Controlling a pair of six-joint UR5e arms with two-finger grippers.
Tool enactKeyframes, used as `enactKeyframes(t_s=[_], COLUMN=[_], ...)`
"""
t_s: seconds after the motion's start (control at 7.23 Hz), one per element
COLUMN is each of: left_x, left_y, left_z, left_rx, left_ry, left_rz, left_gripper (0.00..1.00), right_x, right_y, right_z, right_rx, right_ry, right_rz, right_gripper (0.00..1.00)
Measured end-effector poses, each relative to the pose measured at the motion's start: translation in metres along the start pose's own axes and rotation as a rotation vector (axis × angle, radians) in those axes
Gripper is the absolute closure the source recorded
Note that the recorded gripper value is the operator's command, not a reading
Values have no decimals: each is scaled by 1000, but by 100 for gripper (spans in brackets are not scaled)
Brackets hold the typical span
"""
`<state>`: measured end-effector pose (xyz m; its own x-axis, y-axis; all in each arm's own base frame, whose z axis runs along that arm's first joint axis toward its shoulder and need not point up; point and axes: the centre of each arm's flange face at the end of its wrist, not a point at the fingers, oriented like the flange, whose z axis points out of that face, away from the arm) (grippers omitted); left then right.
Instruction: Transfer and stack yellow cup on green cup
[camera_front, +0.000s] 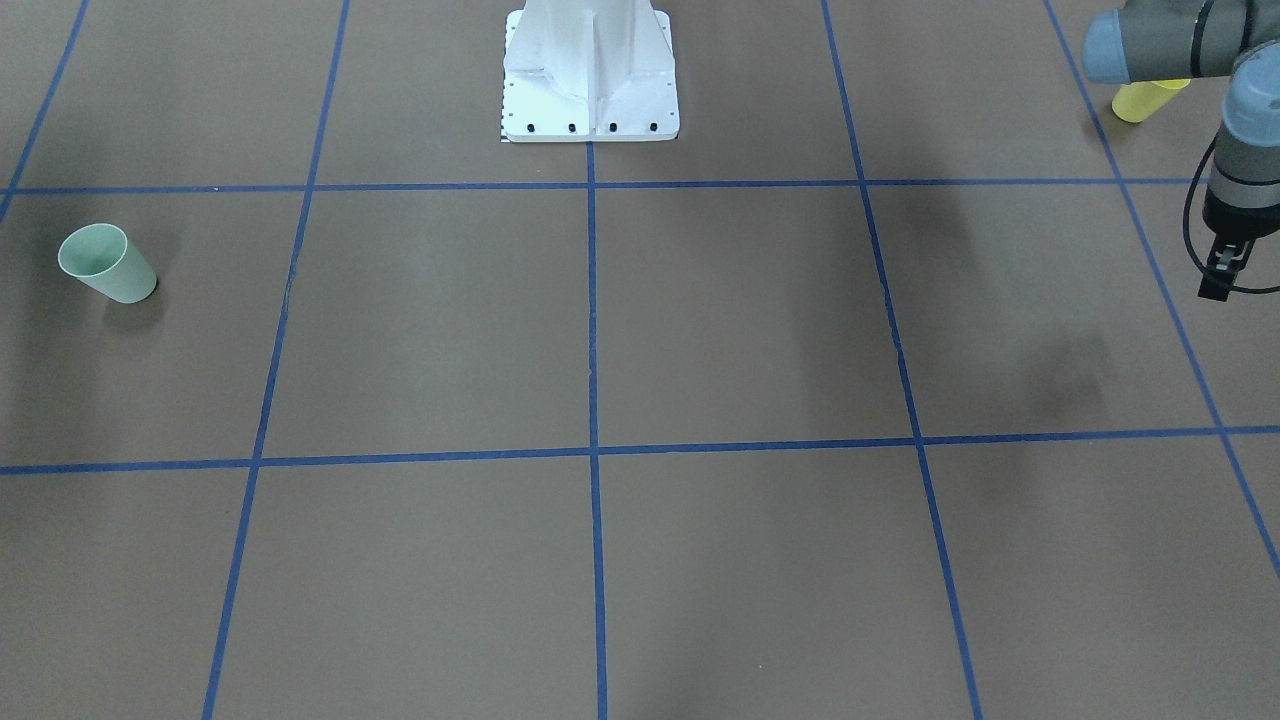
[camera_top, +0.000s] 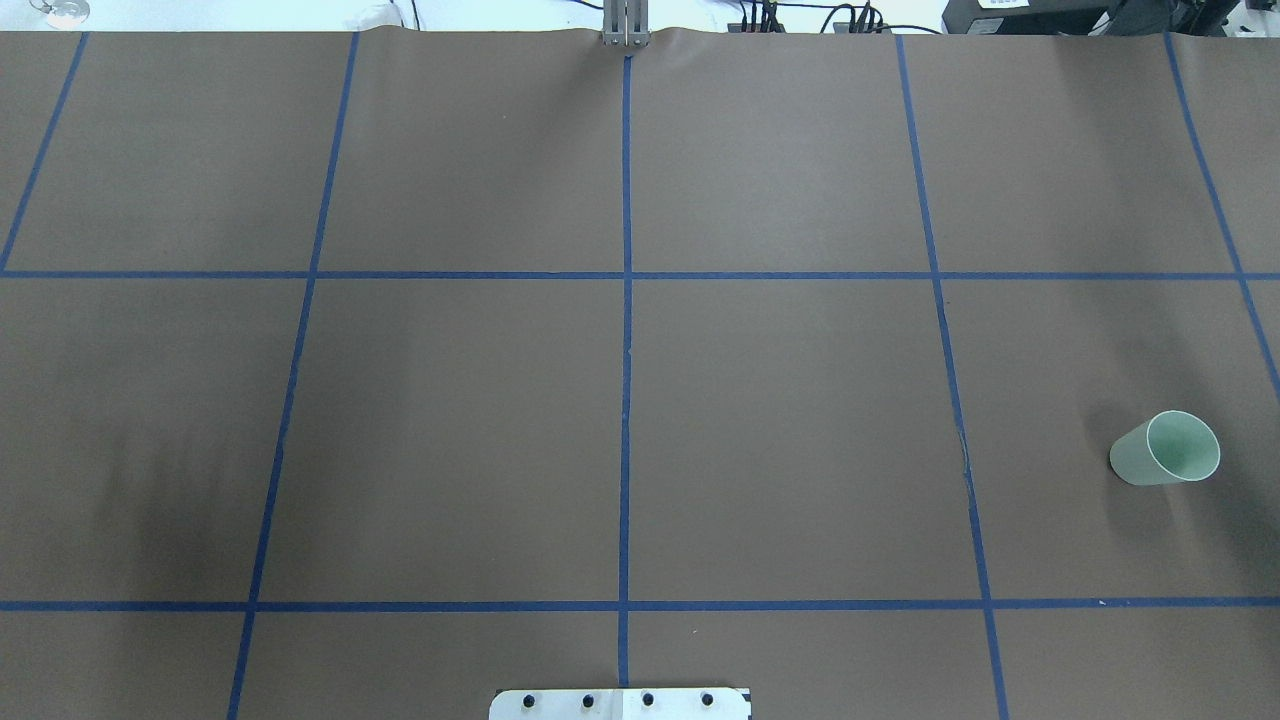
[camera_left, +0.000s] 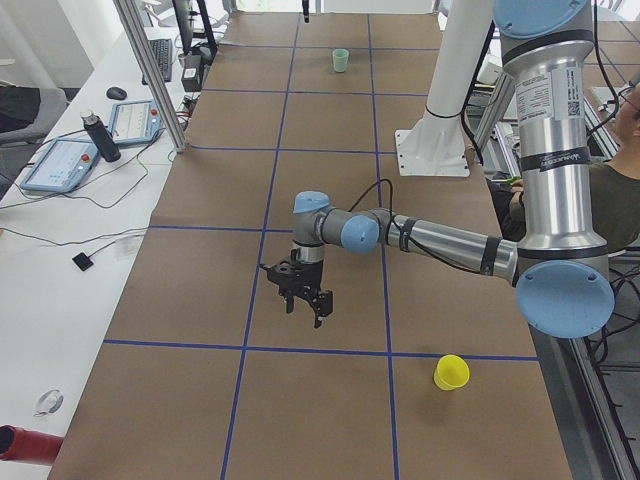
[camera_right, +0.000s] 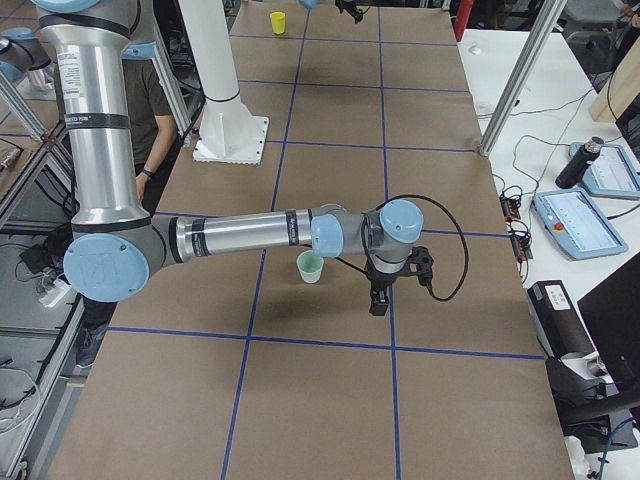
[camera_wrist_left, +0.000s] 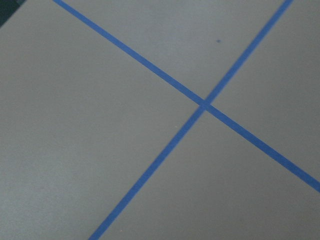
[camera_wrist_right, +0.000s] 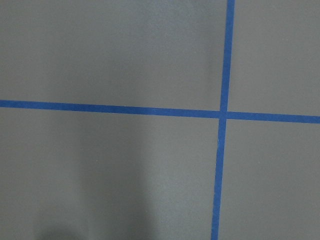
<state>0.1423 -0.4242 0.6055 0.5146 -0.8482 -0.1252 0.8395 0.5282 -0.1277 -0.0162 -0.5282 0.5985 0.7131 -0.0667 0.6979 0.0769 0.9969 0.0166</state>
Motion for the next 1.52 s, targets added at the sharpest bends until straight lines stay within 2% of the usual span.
enactKeyframes(t_s=[0.28,0.55,0.97,1.11,1.38,1.52], left_x=[-11,-34,-74,-90,-120,-132], left_y=[53,105,156,171,197,203], left_z=[7,15,41,53,83,103], left_rx=[93,226,436,472,497,511], left_ry=[-177,-341,-504,-545,-629,-648], left_rz=[-150,-317,-579,-626,-660,-670], left_gripper=[1,1,1,1,1,1], right_x=[-7,-16,-33,-37,-40,-41], right_y=[-2,-3,-7,-8,-8,-8], right_z=[6,15,28,30,34,37], right_rx=[8,1,-17,-20,-27,-31], right_ry=[-3,-7,-10,-9,-4,-1], right_rz=[-31,-53,-91,-98,-107,-111], right_gripper=[0,0,0,0,0,0])
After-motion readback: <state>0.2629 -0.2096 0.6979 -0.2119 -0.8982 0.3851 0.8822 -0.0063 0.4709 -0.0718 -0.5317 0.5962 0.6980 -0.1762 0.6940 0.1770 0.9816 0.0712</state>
